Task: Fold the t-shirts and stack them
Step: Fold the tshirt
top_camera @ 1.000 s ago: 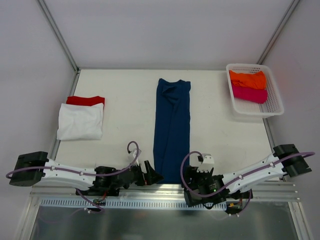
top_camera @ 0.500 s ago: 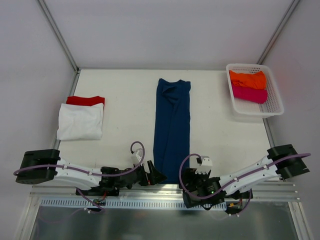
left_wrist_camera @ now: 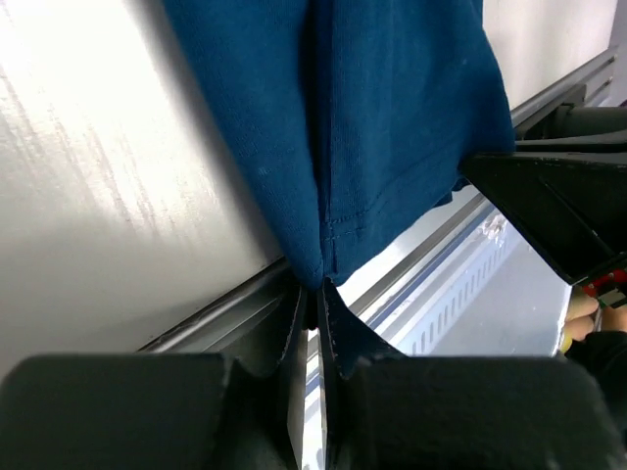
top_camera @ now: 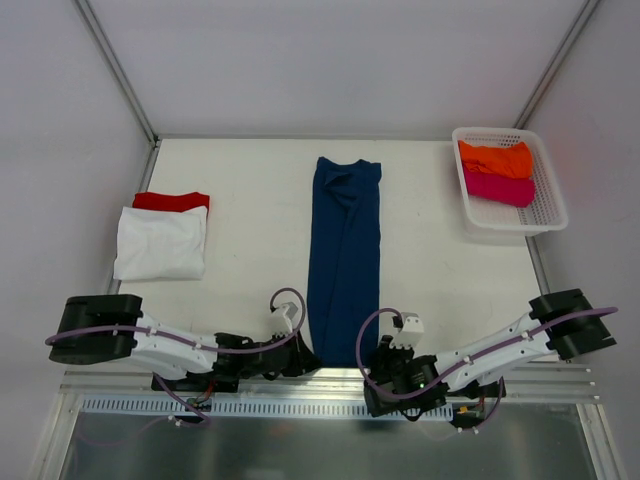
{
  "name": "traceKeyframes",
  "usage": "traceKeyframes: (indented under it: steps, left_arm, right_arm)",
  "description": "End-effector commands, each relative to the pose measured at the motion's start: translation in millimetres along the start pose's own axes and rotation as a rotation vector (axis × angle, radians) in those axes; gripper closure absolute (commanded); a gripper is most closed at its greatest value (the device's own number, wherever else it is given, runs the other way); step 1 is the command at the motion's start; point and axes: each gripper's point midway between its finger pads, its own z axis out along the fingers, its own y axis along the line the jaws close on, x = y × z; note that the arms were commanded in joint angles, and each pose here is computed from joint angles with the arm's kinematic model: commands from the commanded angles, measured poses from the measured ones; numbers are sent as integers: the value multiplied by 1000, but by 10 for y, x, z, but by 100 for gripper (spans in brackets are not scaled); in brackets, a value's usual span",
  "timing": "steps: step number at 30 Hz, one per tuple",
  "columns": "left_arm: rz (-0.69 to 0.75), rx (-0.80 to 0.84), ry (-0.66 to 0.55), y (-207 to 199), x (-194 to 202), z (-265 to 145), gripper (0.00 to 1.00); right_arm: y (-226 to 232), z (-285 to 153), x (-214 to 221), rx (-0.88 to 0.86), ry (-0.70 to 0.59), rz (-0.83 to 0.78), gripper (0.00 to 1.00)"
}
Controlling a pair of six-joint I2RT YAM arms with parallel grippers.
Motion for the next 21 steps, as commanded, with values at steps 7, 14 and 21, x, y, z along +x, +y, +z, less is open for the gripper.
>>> traceKeyframes:
  steps: [7,14,21]
  left_arm:
    - [91,-146,53,193,113,72,100]
    - [181,-213,-54,-80,-301,-30,100]
    - [193,-221,-165,-176,-1014,-206,100]
  right_arm:
    - [-10,-31,-58,50,-31,-16,100]
    - [51,-267,-657,40,-178,-57,100]
    - [-139,-286,-1178,51,-264,-35,99]
